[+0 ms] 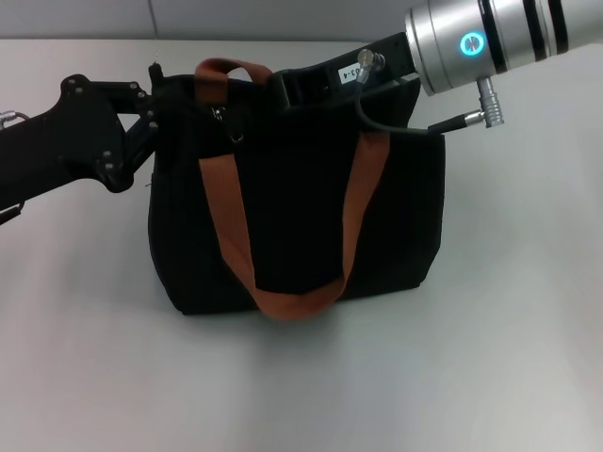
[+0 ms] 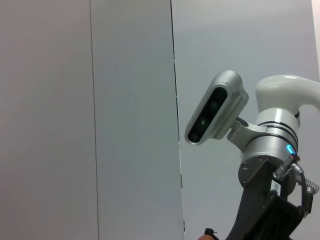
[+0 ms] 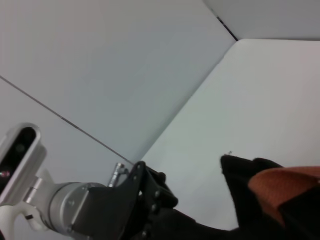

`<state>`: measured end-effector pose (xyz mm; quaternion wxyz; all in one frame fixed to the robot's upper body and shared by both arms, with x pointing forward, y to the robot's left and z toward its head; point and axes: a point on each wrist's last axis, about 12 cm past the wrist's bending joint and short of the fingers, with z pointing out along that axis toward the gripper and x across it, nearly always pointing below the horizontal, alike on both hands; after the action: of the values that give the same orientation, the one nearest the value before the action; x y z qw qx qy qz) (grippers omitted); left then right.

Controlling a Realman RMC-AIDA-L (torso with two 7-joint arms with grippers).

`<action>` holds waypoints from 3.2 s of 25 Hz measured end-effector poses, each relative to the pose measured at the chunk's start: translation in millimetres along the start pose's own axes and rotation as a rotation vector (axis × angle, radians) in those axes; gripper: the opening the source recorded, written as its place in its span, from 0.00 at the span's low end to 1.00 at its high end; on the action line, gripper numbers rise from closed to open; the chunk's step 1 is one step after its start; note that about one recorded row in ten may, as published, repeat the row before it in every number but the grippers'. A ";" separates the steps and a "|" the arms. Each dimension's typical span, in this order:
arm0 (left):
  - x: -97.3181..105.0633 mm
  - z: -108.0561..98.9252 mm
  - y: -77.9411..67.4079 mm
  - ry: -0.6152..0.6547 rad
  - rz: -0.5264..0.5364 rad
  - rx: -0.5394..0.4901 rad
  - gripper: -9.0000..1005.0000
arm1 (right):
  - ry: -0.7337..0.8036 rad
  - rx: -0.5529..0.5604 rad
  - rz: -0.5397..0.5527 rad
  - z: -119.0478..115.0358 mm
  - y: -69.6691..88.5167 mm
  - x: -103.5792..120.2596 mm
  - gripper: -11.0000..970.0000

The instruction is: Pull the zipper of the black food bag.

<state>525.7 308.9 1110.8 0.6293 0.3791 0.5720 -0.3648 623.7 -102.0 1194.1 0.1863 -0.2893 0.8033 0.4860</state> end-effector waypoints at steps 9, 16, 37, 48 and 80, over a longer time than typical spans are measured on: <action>-0.6 -0.7 0.5 -0.003 0.001 -0.003 0.06 | 0.016 0.069 -0.018 -6.2 1.1 -1.1 0.01; -0.3 -3.9 0.5 -0.004 0.000 -0.016 0.06 | 0.018 0.122 -0.016 -14.7 0.0 3.0 0.01; 0.3 -5.8 -0.4 -0.004 -0.002 -0.018 0.07 | -0.040 0.289 0.001 -62.9 -8.4 17.8 0.01; 0.2 -5.3 0.3 -0.003 -0.001 -0.020 0.08 | -0.094 0.329 0.013 -87.0 -10.7 23.3 0.01; 6.7 -8.6 -5.8 0.011 -0.038 -0.022 0.09 | -0.604 -0.212 -0.542 -140.8 -25.3 136.7 0.35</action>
<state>517.2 313.9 1103.2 0.6233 0.3630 0.5866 -0.3684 533.2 -275.1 1162.2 0.5038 -0.3523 0.5529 0.5625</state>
